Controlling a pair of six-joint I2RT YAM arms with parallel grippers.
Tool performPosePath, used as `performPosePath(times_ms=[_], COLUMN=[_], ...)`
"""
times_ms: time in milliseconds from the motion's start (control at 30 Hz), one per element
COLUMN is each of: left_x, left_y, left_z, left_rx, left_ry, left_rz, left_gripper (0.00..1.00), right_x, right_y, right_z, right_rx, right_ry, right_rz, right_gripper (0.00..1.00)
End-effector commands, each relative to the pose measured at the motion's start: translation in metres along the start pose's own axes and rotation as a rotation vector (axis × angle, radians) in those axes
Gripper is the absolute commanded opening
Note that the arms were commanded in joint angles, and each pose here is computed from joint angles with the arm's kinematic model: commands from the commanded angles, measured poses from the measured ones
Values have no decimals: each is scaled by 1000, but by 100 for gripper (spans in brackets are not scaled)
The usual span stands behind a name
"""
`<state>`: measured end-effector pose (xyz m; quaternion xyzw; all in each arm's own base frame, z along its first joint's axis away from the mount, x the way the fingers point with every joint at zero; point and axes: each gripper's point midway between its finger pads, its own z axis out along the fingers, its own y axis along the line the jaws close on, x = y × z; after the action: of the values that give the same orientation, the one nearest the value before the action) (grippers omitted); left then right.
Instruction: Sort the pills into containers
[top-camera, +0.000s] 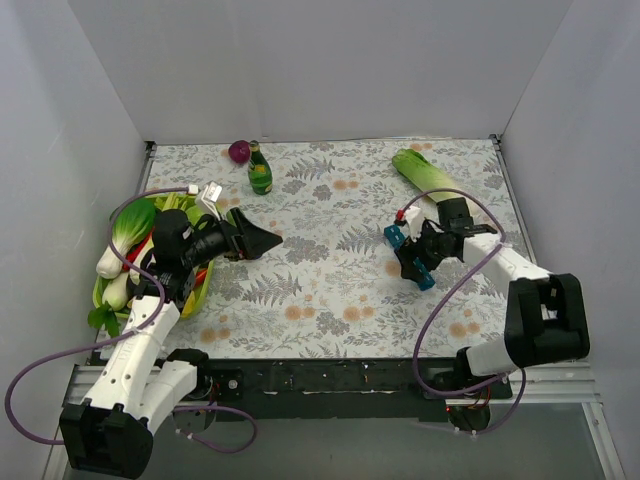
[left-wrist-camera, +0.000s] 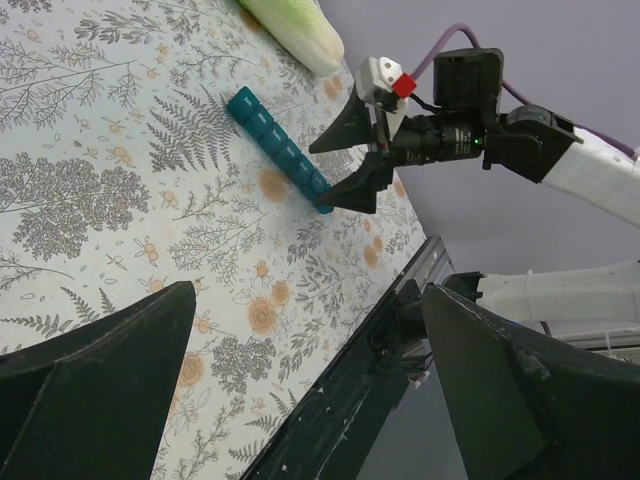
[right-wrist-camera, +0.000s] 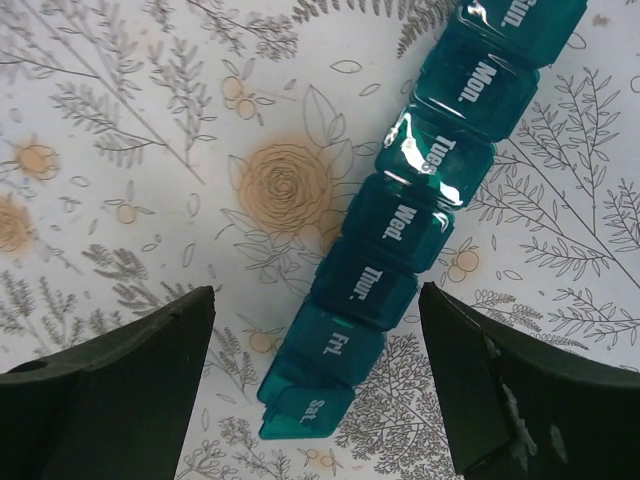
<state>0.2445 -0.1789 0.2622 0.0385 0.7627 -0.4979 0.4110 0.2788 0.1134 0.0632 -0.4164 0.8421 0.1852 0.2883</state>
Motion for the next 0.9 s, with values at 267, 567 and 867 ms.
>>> performPosePath(times_ms=[267,567,867], left_x=[10,18,40], left_y=[-6,-8,-10], left_z=[-6,-9,-4], left_rx=[23,43,77], left_ry=[17,36,98], left_rz=[32,46,2], left_gripper=[98,98,98], right_x=[5,-8,-33], right_y=[-31,-4,100], right_z=[33,45,60], right_rx=[160,19,-325], right_ry=[172,165,93], right_rz=[-14,-132,-638], right_gripper=[72,37,30])
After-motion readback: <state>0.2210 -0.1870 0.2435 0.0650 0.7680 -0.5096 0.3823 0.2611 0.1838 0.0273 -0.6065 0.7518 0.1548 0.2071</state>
